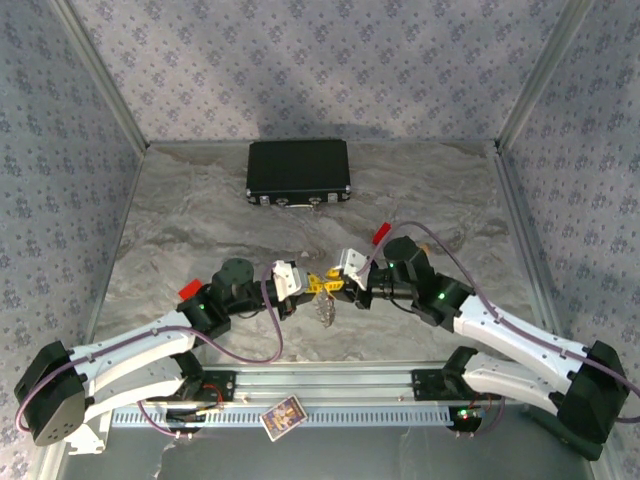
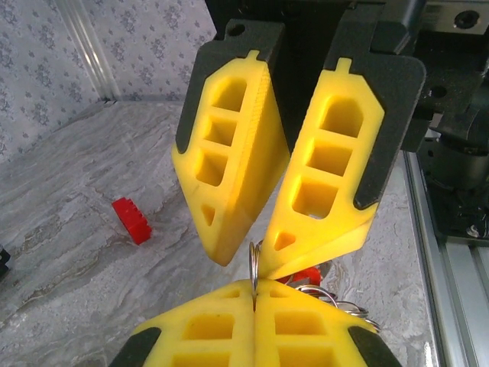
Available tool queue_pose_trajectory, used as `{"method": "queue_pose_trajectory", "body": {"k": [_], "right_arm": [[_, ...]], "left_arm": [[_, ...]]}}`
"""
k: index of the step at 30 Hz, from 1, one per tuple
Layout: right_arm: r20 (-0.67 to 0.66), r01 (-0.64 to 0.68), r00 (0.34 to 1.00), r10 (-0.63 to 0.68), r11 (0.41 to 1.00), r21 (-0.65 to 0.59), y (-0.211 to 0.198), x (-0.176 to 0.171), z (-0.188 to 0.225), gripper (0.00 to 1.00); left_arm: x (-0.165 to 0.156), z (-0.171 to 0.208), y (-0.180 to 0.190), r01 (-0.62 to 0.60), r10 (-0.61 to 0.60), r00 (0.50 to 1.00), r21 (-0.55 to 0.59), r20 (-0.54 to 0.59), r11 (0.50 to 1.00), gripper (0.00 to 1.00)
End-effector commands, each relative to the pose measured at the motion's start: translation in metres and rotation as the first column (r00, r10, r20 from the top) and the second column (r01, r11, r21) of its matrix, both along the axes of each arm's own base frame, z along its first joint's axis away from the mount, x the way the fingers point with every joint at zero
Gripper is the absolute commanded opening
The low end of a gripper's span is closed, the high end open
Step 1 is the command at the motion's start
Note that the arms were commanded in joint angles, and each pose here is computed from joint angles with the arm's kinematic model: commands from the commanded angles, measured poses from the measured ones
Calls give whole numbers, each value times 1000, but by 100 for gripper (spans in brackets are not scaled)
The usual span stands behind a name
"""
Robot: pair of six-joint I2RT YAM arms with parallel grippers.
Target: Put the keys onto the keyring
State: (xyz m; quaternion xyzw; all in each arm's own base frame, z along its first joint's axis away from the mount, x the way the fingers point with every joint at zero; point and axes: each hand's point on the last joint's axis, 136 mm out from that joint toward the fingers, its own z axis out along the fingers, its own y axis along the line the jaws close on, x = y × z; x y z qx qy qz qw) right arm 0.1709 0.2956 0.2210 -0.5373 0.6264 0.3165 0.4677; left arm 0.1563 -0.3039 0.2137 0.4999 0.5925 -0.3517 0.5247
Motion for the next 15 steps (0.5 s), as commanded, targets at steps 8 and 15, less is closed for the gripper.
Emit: {"method": "queue_pose_trajectory", "body": {"k": [8, 15], "right_arm": [[16, -103, 995, 103, 994, -41, 4, -11, 11, 0], [51, -120, 990, 133, 970, -212, -6, -11, 7, 0]], "left_arm": [[6, 25, -1, -34, 37, 998, -65, 44, 997, 17], [8, 18, 3, -54, 54, 998, 10, 41, 998, 25]]}}
